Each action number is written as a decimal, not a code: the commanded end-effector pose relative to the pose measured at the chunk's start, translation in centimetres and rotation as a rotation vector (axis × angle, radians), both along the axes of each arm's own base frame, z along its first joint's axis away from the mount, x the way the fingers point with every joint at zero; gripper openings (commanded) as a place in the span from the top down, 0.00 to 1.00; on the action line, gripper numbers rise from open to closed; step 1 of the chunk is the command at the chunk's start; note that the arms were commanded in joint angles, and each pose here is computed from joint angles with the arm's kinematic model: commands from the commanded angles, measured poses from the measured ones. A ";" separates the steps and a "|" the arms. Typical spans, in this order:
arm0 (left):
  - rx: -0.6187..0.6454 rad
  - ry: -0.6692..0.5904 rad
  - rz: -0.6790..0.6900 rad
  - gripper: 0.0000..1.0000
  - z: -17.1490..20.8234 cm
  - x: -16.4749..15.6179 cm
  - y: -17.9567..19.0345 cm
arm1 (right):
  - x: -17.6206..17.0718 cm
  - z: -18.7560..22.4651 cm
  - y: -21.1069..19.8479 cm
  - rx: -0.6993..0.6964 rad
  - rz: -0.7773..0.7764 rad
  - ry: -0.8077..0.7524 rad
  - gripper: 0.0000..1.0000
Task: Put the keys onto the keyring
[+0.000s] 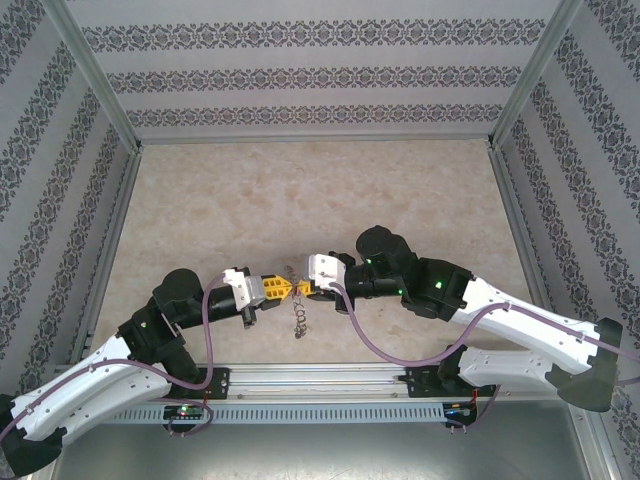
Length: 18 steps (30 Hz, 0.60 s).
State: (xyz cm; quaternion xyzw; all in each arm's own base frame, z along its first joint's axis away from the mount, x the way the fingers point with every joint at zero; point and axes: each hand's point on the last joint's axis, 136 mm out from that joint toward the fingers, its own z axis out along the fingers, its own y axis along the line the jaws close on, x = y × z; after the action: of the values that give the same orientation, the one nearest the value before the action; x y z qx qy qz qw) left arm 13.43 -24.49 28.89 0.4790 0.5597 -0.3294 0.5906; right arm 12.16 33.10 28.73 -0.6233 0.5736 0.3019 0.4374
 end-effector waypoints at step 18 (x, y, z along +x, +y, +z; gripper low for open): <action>-0.018 -0.038 0.003 1.00 1.2 -0.1 0.0 | -1.6 5.1 0.5 0.157 0.066 0.007 1.00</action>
State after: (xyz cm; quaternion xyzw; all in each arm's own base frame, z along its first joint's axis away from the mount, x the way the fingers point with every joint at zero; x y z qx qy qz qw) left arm 13.41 -24.48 29.02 0.4787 0.5585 -0.3297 0.5918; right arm 12.05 33.11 28.98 -0.6159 0.5794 0.3110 0.4339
